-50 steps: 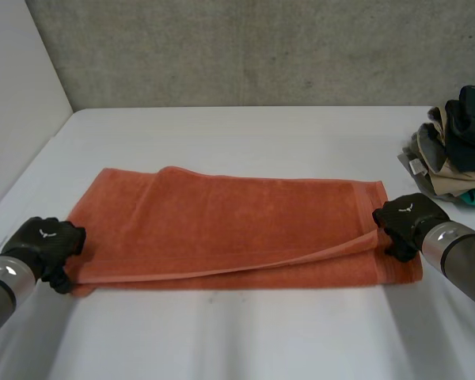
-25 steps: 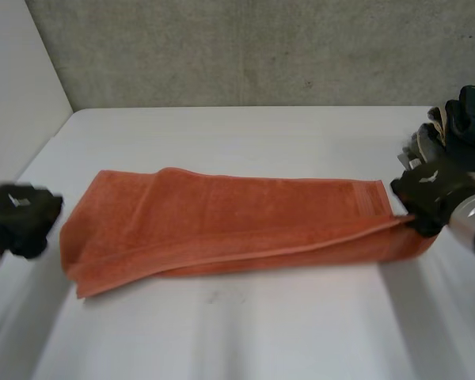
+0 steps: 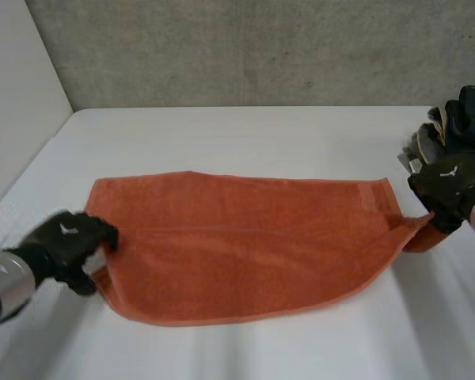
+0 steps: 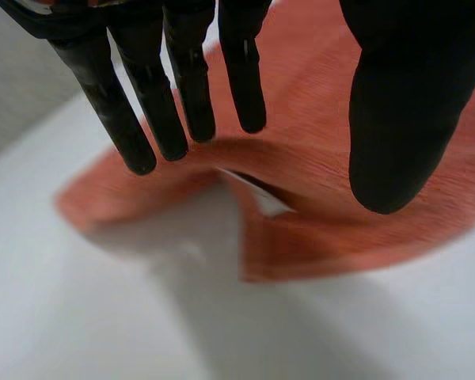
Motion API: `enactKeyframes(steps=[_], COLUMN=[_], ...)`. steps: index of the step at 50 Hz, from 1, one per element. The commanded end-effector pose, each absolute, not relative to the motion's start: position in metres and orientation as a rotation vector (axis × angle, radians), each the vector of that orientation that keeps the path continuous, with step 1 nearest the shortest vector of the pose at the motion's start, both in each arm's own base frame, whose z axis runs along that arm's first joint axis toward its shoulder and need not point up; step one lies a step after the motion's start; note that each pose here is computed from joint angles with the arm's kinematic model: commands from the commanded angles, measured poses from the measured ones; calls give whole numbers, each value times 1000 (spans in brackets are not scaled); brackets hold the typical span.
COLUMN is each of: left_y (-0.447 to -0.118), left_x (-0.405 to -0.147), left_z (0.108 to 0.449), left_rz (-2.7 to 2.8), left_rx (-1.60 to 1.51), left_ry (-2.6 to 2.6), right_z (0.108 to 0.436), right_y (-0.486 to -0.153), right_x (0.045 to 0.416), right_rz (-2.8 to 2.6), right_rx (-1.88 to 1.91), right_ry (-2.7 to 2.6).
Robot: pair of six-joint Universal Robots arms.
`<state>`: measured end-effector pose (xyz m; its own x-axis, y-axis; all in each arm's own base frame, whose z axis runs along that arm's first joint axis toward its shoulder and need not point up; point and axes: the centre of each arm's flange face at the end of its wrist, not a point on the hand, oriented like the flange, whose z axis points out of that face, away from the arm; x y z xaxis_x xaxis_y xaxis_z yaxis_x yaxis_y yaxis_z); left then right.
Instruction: Fold the laundry.
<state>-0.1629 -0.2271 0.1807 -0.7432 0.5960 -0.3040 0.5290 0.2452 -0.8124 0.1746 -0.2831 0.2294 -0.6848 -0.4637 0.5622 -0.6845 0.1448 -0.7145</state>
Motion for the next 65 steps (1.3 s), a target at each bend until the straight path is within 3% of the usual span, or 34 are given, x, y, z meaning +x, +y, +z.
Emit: enactKeyframes(steps=[1, 10, 23, 32, 48, 65], left_y=[-222, -229, -252, -239, -238, -239], left_x=[-165, -162, -128, -137, -175, -181], left_z=[161, 157, 178, 158, 139, 129], left_rz=[1459, 1566, 1765, 1598, 1506, 1513], left_rx=[-1084, -1096, -977, -1033, -1217, -1270], left_ry=[-2419, -2413, -2457, -2468, -2315, -2289], right_z=[204, 205, 197, 196, 192, 189], right_y=[-299, -306, -305, -303, -301, -298], right_x=[174, 175, 174, 176, 177, 176], right_rz=[1559, 1603, 1578, 1576, 1575, 1564], right_rx=[1103, 1087, 1095, 1104, 1105, 1112], right_ry=[-2236, -2193, -2217, -2220, -2222, -2233])
